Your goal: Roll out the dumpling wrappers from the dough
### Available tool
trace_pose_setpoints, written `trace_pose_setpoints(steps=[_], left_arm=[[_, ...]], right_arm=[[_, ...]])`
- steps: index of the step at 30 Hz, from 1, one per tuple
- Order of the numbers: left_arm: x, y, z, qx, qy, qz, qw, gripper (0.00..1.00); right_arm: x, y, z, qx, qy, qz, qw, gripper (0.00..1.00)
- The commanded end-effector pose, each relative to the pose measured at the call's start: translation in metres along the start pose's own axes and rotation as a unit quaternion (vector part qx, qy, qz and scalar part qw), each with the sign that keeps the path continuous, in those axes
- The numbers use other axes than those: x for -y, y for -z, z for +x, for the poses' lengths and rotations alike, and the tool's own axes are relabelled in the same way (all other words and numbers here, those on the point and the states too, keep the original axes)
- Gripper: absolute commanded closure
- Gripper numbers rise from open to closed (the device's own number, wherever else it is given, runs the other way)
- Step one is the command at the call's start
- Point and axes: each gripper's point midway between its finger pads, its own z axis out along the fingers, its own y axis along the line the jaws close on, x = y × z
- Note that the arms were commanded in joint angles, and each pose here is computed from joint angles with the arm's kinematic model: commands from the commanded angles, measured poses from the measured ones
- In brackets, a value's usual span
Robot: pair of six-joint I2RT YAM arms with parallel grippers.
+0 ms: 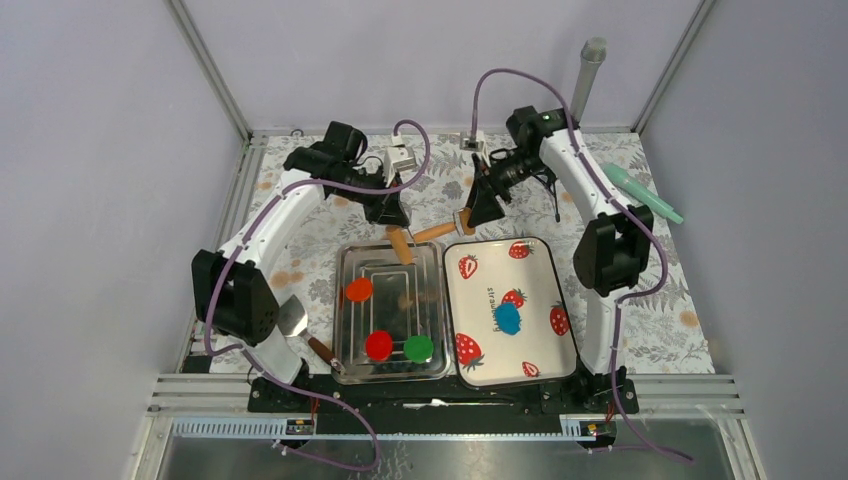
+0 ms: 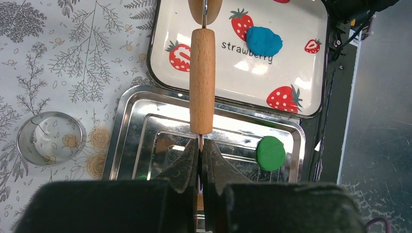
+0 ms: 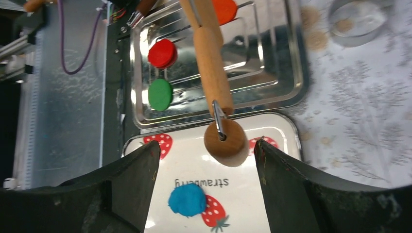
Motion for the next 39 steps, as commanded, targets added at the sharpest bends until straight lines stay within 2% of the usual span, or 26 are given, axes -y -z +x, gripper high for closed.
trace_pose_setpoints(steps=[1, 4, 13, 16, 17, 18, 22, 23, 24, 25, 26, 28, 31, 33, 34, 36, 39], left_arm=[[0.011, 0.007, -0.022, 0.048, -0.042, 0.008, 0.998, 1.00], [0.010, 0.007, -0.024, 0.055, -0.045, 0.006, 0.997, 1.00], [0.003, 0.004, -0.034, 0.080, -0.012, 0.010, 0.997, 1.00], [0.002, 0.003, -0.035, 0.082, -0.005, 0.011, 0.997, 1.00], [0.002, 0.003, -0.036, 0.084, -0.002, 0.012, 0.996, 1.00], [0.002, 0.003, -0.036, 0.085, 0.001, 0.013, 0.996, 1.00], [-0.003, 0.004, -0.032, 0.078, 0.006, -0.002, 0.997, 1.00], [-0.007, 0.005, -0.030, 0.075, -0.001, -0.017, 0.997, 1.00], [-0.011, 0.006, -0.028, 0.076, -0.013, -0.035, 0.996, 0.92], [-0.014, 0.009, -0.027, 0.080, -0.039, -0.056, 0.994, 0.74], [-0.017, 0.012, -0.026, 0.087, -0.071, -0.078, 0.991, 0.63], [-0.014, 0.019, -0.031, 0.111, -0.146, -0.120, 0.976, 0.49], [0.002, 0.020, -0.043, 0.128, -0.274, -0.166, 0.938, 0.43], [0.012, 0.009, -0.044, 0.133, -0.335, -0.165, 0.918, 0.37], [0.017, 0.000, -0.042, 0.128, -0.353, -0.153, 0.914, 0.36], [0.017, -0.013, -0.039, 0.119, -0.347, -0.134, 0.921, 0.35], [0.006, -0.025, -0.043, 0.127, -0.350, -0.148, 0.916, 0.35]], right_arm=[[-0.022, -0.008, -0.001, 0.022, 0.014, -0.030, 0.999, 0.21], [-0.029, -0.023, 0.011, 0.016, 0.010, -0.037, 0.999, 0.22], [0.001, -0.056, 0.023, 0.048, -0.019, -0.002, 0.999, 0.27], [0.006, -0.068, 0.025, 0.058, -0.042, -0.004, 0.997, 0.35], [0.007, -0.071, 0.026, 0.057, -0.048, -0.005, 0.997, 0.39], [0.008, -0.074, 0.027, 0.054, -0.053, -0.008, 0.997, 0.48], [0.009, -0.075, 0.027, 0.046, -0.062, -0.004, 0.997, 0.94], [0.008, -0.071, 0.024, 0.044, -0.060, 0.003, 0.997, 1.00], [0.006, -0.067, 0.021, 0.042, -0.058, 0.008, 0.997, 1.00], [0.003, -0.062, 0.019, 0.039, -0.058, 0.010, 0.997, 1.00], [-0.003, -0.058, 0.017, 0.033, -0.067, 0.010, 0.997, 1.00], [-0.009, -0.051, 0.015, 0.019, -0.093, 0.010, 0.995, 1.00], [-0.013, -0.046, 0.013, -0.003, -0.162, -0.002, 0.987, 1.00], [-0.013, -0.044, 0.014, -0.017, -0.196, -0.017, 0.980, 1.00], [-0.011, -0.044, 0.012, -0.017, -0.206, -0.016, 0.978, 1.00], [-0.008, -0.044, 0.011, -0.012, -0.227, -0.010, 0.974, 1.00], [-0.010, -0.043, 0.008, 0.001, -0.262, -0.013, 0.965, 1.00]])
